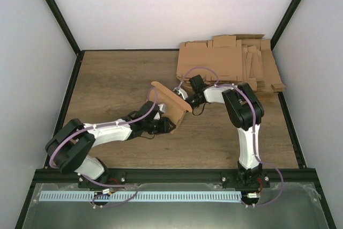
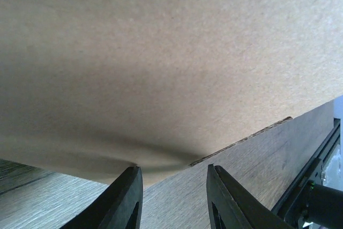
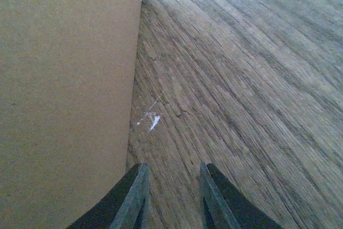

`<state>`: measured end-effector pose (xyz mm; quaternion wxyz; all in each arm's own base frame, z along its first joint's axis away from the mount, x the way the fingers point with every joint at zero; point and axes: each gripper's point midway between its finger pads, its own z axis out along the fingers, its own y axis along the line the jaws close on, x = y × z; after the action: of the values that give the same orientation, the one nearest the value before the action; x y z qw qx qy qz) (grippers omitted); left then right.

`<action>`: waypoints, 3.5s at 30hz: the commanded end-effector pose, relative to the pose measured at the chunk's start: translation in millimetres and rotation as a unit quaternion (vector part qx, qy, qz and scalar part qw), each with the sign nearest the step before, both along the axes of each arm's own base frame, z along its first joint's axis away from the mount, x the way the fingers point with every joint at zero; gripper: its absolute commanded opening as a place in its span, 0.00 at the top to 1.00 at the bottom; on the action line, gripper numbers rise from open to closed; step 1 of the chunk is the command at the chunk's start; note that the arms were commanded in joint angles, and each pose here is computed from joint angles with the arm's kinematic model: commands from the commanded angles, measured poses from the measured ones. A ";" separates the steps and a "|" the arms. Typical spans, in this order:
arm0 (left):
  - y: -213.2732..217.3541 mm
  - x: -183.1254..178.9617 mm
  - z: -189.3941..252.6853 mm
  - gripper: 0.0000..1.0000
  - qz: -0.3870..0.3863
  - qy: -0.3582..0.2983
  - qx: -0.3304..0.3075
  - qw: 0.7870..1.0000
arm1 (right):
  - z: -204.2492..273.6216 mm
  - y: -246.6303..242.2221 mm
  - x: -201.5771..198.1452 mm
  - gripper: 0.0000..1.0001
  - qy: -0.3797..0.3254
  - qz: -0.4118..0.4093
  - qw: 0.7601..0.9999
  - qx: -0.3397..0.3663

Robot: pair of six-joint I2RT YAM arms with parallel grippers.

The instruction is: Fold the paper box

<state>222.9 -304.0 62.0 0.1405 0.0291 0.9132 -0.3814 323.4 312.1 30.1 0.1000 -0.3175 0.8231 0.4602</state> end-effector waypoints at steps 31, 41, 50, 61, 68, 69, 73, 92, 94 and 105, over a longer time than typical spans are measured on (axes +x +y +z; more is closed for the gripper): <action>69.6 -14.8 -1.6 0.63 0.030 -0.058 0.128 0.990 | 45.9 0.1 18.3 0.67 -0.068 -0.020 0.998 -0.002; 118.3 20.4 41.7 0.62 0.091 -0.099 0.144 0.980 | 56.6 5.5 14.4 0.66 -0.079 -0.013 0.997 -0.004; 154.9 57.7 73.9 0.57 0.155 -0.114 0.070 0.979 | 71.2 12.1 10.5 0.66 -0.093 -0.005 0.996 -0.003; 150.5 78.6 120.0 0.40 0.161 -0.145 -0.034 0.976 | 102.3 19.8 5.7 0.65 -0.110 0.000 0.994 0.003; 138.0 82.6 121.5 0.42 0.143 -0.134 -0.067 0.978 | 109.2 29.4 -6.4 0.64 -0.113 0.009 0.994 0.004; 136.2 83.3 122.5 0.42 0.140 -0.134 -0.073 0.978 | 110.1 30.8 -8.1 0.64 -0.114 0.011 0.993 0.004; 129.3 83.9 113.8 0.47 0.128 -0.115 -0.086 0.981 | 111.6 33.5 -12.1 0.64 -0.111 0.013 0.994 0.005; 128.6 80.5 87.4 0.59 0.127 -0.081 -0.077 0.986 | 144.4 18.0 12.6 0.60 -0.167 -0.065 0.982 -0.053; 131.3 80.3 88.9 0.59 0.128 -0.086 -0.067 0.986 | 156.5 10.6 20.5 0.60 -0.188 -0.093 0.975 -0.068; 163.6 86.5 120.9 0.59 0.167 -0.163 0.023 0.972 | 200.7 22.8 -16.5 0.50 -0.236 -0.069 0.964 -0.099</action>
<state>302.9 -151.2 165.5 0.3143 -0.0679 0.8789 -0.3523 334.4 319.4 229.6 0.3112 -0.3331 0.8320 0.3160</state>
